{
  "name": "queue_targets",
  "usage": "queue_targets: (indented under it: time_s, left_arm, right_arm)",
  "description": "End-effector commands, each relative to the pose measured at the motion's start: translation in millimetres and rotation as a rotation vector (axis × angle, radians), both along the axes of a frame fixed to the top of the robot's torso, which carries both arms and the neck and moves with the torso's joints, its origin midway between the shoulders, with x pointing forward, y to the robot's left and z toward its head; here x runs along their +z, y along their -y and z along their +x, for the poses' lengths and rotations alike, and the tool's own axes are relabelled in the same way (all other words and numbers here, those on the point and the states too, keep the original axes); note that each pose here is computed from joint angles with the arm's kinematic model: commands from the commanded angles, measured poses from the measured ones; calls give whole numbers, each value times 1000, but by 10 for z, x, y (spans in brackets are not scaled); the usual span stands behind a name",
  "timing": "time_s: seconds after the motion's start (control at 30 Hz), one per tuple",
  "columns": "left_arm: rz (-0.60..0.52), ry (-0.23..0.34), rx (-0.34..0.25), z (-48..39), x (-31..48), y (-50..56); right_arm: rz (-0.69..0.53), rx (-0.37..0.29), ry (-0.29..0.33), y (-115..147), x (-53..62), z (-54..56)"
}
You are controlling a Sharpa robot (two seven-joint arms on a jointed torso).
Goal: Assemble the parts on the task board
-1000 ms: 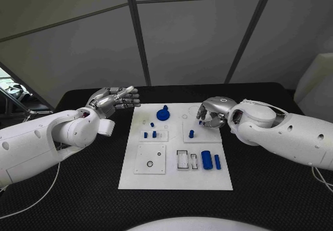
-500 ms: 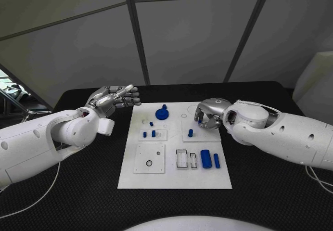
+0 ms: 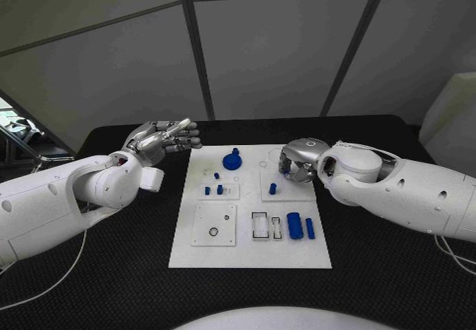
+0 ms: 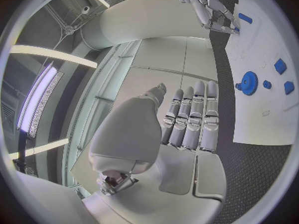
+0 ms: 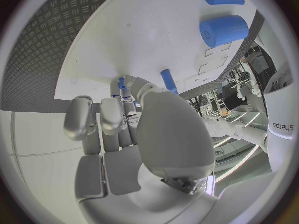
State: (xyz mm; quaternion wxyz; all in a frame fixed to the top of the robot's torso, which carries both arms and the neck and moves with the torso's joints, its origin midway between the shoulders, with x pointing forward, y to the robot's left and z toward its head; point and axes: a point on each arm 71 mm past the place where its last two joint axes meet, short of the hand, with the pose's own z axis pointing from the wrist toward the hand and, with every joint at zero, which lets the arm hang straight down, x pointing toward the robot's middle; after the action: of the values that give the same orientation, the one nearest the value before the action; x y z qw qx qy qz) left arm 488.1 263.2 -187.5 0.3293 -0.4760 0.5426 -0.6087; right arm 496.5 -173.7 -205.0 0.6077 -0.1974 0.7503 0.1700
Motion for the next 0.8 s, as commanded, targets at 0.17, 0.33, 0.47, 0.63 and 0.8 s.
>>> queue_targets:
  time_s: [0.17,0.33,0.47,0.63,0.8]
  left_arm:
    - [-20,26,-2,5,28,8]
    - [-20,26,-3,8,26,6]
    - [-20,26,-2,11,23,2]
    - [-19,22,-2,16,16,-4]
    - [-18,18,-4,21,6,2]
  right_arm:
    - [-36,-11,47,3,-1,-18]
    - [-16,-3,74,3,34,-52]
    - [6,3,96,2,72,-89]
    - [41,17,125,-9,140,-168]
    - [68,23,141,-5,200,-246]
